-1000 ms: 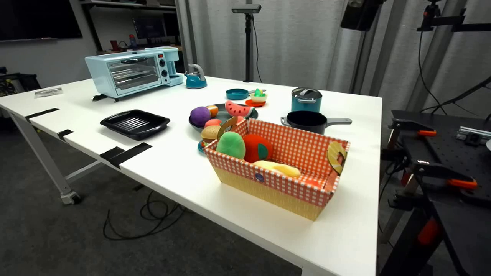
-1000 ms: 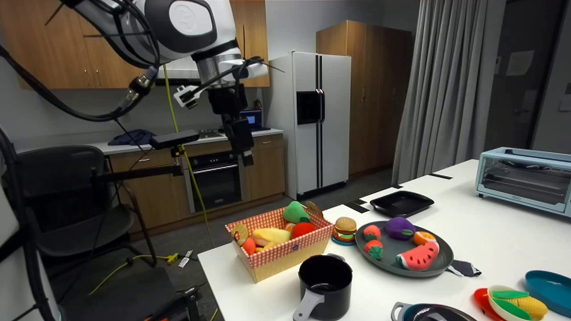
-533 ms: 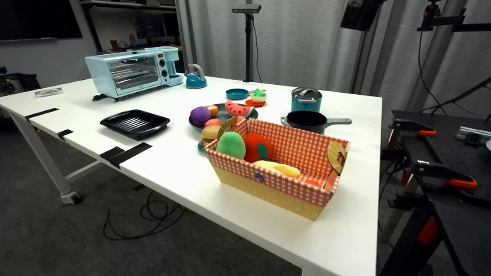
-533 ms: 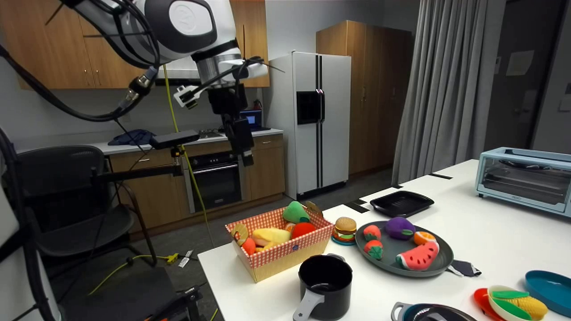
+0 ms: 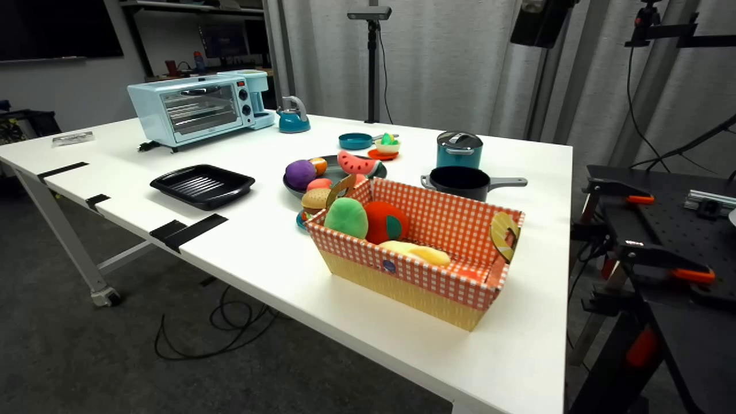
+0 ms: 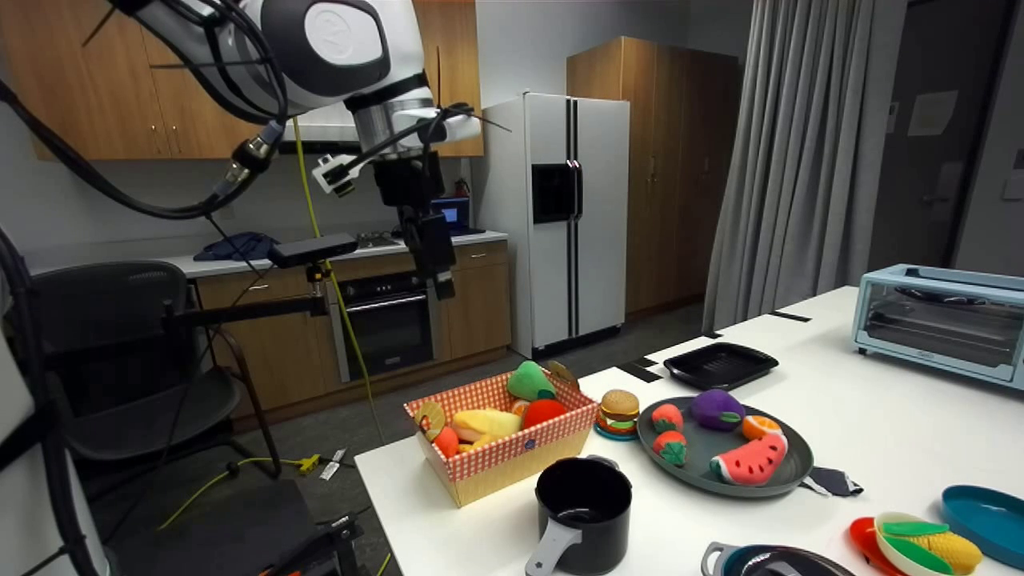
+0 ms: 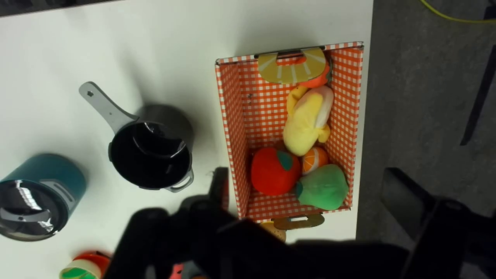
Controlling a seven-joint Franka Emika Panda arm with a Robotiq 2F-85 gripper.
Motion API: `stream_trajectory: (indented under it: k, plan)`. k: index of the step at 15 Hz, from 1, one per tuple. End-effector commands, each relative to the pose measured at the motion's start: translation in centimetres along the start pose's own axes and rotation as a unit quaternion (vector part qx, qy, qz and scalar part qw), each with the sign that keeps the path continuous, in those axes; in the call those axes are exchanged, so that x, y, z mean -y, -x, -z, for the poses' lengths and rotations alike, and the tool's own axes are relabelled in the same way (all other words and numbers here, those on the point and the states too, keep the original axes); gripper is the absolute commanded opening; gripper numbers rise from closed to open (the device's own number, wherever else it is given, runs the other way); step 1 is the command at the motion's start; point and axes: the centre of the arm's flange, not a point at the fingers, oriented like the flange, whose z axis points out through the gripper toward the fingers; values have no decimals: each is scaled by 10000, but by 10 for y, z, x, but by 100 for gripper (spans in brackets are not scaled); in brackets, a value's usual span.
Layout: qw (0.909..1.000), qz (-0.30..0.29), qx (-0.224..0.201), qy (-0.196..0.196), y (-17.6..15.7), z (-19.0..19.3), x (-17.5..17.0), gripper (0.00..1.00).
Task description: Remove the lid from the blue pot and place it on the black pot
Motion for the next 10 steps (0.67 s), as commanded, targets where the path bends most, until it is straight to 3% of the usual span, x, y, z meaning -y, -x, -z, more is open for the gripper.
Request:
stream_trajectory:
  k: [1,10]
  plan:
    - [10000,16,5,-7,-2,-1,-1,100]
    - [9999,-79,89,119,-21,-16,-15,100]
